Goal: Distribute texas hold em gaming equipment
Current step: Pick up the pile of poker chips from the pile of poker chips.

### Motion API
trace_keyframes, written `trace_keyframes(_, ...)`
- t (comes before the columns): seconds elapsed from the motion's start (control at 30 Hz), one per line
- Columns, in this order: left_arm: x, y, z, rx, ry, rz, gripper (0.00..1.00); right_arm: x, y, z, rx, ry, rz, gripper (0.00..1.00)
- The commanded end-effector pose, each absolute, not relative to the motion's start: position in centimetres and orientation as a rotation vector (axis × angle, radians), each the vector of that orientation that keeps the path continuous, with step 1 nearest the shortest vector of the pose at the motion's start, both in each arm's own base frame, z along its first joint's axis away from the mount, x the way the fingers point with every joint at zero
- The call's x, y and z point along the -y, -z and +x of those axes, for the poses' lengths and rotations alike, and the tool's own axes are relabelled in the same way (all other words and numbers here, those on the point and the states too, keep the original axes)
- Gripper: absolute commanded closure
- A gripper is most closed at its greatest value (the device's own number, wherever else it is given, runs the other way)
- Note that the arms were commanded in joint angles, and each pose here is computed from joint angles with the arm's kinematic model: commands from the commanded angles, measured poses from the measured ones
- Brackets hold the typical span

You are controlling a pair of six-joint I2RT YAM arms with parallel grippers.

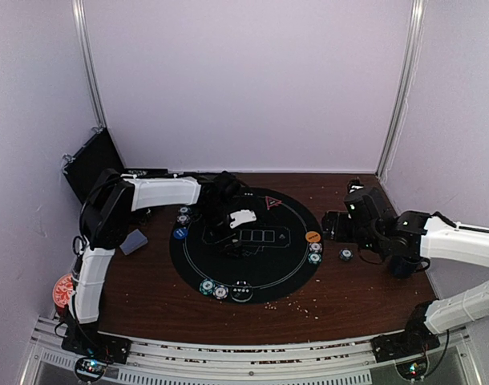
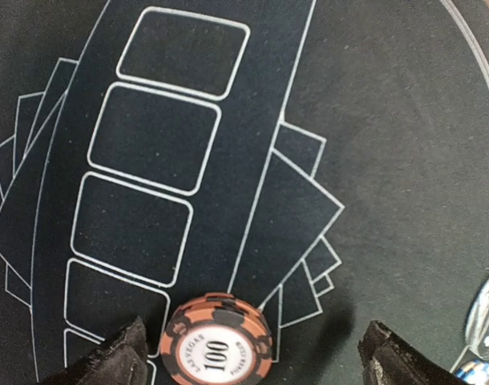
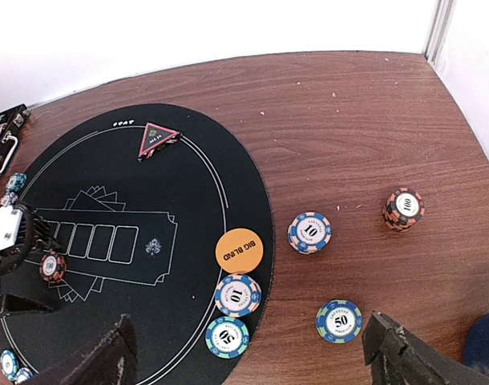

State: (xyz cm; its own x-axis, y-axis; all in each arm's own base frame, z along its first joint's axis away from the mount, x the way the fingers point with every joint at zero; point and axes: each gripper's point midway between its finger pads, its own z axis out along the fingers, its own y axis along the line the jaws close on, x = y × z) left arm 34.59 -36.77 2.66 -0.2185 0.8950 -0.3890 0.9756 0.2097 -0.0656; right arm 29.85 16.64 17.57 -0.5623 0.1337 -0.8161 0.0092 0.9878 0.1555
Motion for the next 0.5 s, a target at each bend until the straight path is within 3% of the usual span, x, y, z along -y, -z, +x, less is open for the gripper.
trace_keyframes(0.0,37.0,-2.7,35.9,-2.206,0.387,1.769,0.07,-16.0,-18.0,30.0,-2.135,-0.158,0.135,0.00)
trace_keyframes(0.47,34.9,-1.1,35.9,-2.256,0.246,1.848,0.20,-16.0,-18.2,29.8,-2.126,-0.171,0.134,0.01)
